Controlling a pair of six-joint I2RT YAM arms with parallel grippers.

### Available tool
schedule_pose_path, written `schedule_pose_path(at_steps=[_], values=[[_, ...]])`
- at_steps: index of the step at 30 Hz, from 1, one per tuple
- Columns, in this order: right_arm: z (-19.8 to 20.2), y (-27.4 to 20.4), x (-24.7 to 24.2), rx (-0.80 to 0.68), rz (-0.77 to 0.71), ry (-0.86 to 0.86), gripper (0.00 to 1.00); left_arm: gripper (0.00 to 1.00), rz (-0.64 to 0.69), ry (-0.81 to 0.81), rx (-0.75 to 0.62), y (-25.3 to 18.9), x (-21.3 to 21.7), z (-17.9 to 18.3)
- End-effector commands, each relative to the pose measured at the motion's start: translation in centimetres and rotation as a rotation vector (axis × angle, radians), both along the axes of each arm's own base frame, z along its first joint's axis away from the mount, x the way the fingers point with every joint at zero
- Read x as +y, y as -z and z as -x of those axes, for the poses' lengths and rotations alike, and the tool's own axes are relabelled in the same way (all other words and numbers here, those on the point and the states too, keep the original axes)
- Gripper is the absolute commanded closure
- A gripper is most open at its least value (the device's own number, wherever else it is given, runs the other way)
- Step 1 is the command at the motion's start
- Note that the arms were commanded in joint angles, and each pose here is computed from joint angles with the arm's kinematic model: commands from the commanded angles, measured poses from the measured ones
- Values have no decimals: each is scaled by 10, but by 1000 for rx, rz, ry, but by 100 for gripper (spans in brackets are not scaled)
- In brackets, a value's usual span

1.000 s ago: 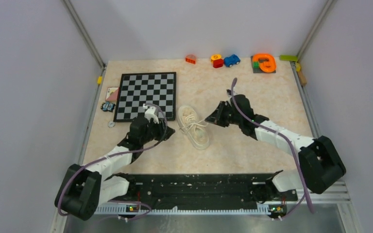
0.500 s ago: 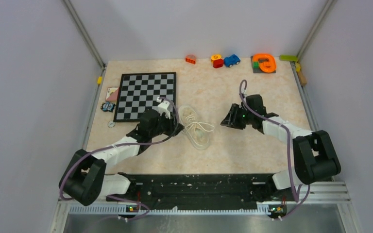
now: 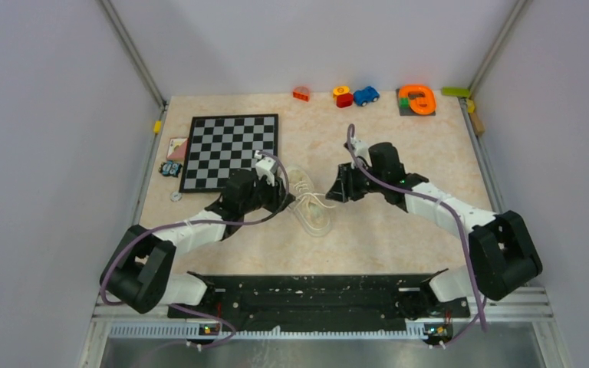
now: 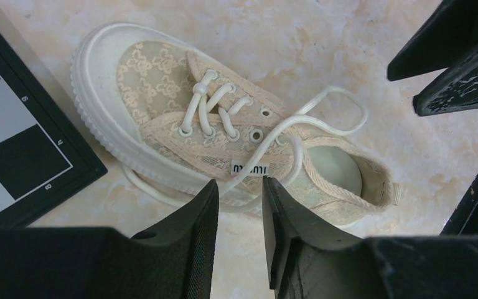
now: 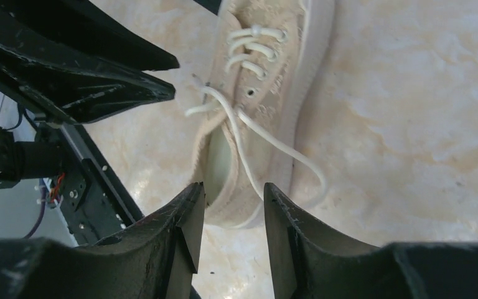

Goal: Tie the shoes
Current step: Cross the shoelace with the shoelace.

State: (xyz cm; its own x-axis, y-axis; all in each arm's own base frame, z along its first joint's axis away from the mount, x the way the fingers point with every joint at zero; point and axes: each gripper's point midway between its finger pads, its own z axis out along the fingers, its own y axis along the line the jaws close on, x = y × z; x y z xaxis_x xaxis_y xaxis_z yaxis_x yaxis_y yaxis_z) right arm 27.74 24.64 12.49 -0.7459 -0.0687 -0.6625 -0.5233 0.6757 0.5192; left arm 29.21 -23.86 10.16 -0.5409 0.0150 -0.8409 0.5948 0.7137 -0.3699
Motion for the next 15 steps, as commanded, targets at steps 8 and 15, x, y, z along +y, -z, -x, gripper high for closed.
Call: schedule_pose_path(at_steps=[8, 15], values=[[-14, -4, 51, -41, -14, -180, 59, 64, 31, 103, -122, -9, -13, 1], [-18, 7, 61, -22, -2, -191, 59, 64, 23, 132, -154, -9, -15, 3]])
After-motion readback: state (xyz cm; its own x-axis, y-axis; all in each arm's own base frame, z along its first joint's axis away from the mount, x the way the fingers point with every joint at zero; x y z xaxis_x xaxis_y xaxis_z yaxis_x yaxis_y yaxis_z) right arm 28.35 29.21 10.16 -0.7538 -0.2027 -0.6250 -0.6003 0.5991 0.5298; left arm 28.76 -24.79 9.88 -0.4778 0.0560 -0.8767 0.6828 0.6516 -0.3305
